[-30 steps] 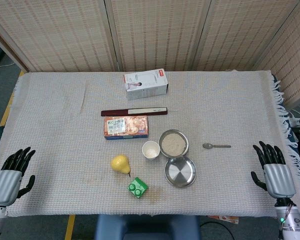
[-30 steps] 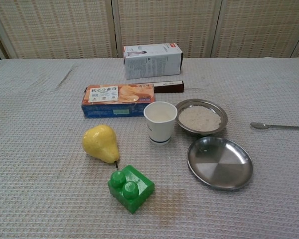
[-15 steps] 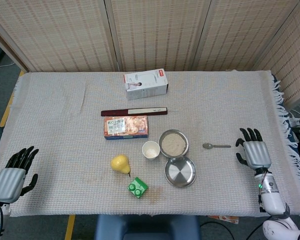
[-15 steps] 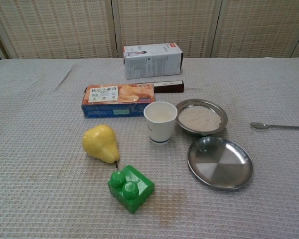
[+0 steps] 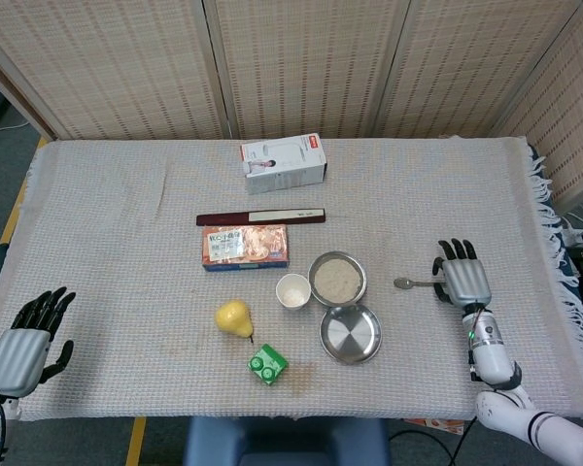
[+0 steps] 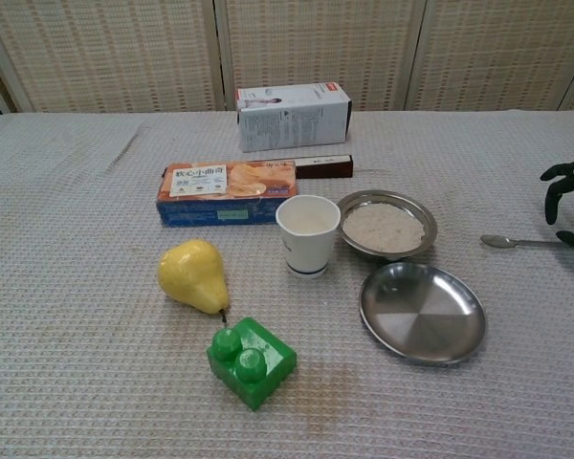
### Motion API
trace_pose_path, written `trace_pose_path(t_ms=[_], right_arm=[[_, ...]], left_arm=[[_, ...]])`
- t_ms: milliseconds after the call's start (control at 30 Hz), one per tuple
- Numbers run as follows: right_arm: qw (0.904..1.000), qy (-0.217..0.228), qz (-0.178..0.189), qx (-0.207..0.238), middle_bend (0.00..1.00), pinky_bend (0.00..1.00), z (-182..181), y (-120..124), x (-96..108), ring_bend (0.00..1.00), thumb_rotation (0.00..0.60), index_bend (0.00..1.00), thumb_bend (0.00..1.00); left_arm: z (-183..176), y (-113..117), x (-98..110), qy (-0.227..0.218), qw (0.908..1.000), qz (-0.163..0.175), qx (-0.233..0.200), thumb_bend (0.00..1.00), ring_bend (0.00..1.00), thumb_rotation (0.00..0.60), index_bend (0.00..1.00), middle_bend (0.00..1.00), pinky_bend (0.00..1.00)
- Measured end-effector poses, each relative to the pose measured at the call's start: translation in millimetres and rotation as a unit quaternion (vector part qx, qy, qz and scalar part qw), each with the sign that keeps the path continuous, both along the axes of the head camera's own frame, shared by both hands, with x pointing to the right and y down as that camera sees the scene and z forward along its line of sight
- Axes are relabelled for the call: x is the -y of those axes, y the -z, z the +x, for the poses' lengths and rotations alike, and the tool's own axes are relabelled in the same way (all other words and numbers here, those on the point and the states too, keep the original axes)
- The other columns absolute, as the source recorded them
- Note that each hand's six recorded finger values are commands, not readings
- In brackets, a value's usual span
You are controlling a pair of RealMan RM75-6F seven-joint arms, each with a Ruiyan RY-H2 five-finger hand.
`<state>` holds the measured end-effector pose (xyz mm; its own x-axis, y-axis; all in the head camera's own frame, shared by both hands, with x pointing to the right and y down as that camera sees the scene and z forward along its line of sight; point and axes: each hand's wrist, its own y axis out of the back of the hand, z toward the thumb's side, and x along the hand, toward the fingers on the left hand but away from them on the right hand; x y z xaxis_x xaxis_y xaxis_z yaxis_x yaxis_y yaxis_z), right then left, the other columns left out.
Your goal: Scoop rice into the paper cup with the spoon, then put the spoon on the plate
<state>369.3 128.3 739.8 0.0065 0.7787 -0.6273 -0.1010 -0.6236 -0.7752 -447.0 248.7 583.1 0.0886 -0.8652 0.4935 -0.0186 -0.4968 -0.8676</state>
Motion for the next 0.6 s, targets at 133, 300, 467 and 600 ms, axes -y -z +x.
trace_pose_path(t_ms=[133, 300, 467, 600], right_arm=[[0.9999, 0.006, -0.01, 0.004, 0.1, 0.0, -10, -7, -1, 0.0, 0.6, 0.47, 0.32], [0.9998, 0.013, -0.016, 0.001, 0.1, 0.0, -15, -13, -3, 0.0, 0.6, 0.47, 0.32], [0.9998, 0.012, -0.017, 0.0, 0.1, 0.0, -15, -13, -4, 0.0, 0.6, 0.47, 0.32], [0.9998, 0.012, -0.018, 0.0, 0.1, 0.0, -15, -14, -5, 0.0, 0.6, 0.47, 0.33]], left_arm=[[-2, 0, 0, 0.002, 1.0, -0.001, -0.001, 0.48, 0.0, 0.6, 0.0, 0.0, 0.12], [-3, 0, 1, 0.003, 1.0, -0.003, 0.0, 0.48, 0.0, 0.6, 0.0, 0.0, 0.12], [-3, -1, 1, 0.004, 1.0, -0.005, 0.001, 0.48, 0.0, 0.6, 0.0, 0.0, 0.12], [-4, -2, 1, 0.004, 1.0, -0.006, 0.002, 0.48, 0.0, 0.6, 0.0, 0.0, 0.12]])
